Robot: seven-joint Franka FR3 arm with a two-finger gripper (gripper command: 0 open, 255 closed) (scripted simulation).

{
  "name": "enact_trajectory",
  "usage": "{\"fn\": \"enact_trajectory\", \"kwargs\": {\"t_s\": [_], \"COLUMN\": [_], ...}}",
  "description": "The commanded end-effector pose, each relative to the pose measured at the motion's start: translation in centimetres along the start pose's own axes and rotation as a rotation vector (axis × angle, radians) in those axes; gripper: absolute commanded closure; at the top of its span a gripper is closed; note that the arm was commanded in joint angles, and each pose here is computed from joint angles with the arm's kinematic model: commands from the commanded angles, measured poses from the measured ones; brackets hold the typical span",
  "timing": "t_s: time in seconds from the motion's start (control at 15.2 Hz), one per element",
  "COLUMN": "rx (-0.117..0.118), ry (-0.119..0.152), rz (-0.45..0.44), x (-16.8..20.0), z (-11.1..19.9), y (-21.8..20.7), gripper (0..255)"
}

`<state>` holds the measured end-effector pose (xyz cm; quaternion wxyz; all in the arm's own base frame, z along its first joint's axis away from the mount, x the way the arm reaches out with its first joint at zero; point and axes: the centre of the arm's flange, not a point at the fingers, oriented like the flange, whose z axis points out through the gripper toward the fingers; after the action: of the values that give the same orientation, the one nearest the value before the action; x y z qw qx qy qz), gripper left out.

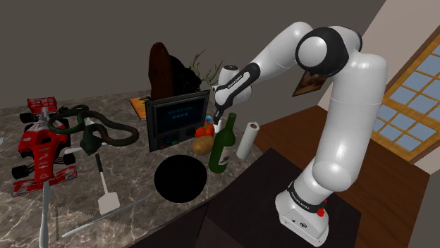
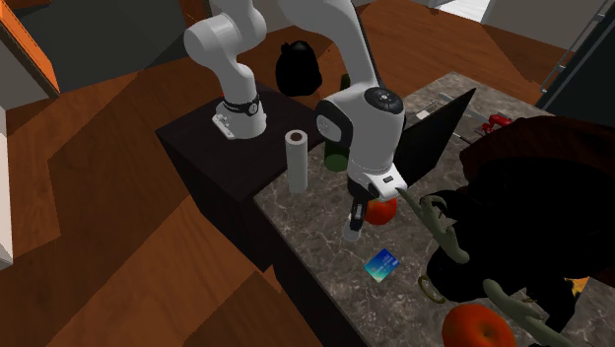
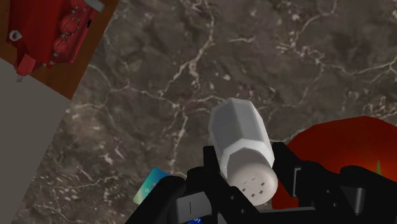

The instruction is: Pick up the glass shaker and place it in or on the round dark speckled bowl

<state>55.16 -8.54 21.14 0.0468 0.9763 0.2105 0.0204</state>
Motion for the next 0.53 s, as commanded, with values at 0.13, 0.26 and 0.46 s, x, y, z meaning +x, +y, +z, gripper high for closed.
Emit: {"fn": "enact_trajectory", "kwargs": {"t_s": [0.13, 0.26, 0.46], "rx": [0.0, 0.0, 0.0], "ry": [0.0, 0.0, 0.0], "rz": [0.0, 0.0, 0.0], "x": [0.0, 0.0, 0.0], "z": [0.0, -1.0, -2.6], "y": [0.0, 0.1, 0.3], "gripper": [255, 255, 255]}}
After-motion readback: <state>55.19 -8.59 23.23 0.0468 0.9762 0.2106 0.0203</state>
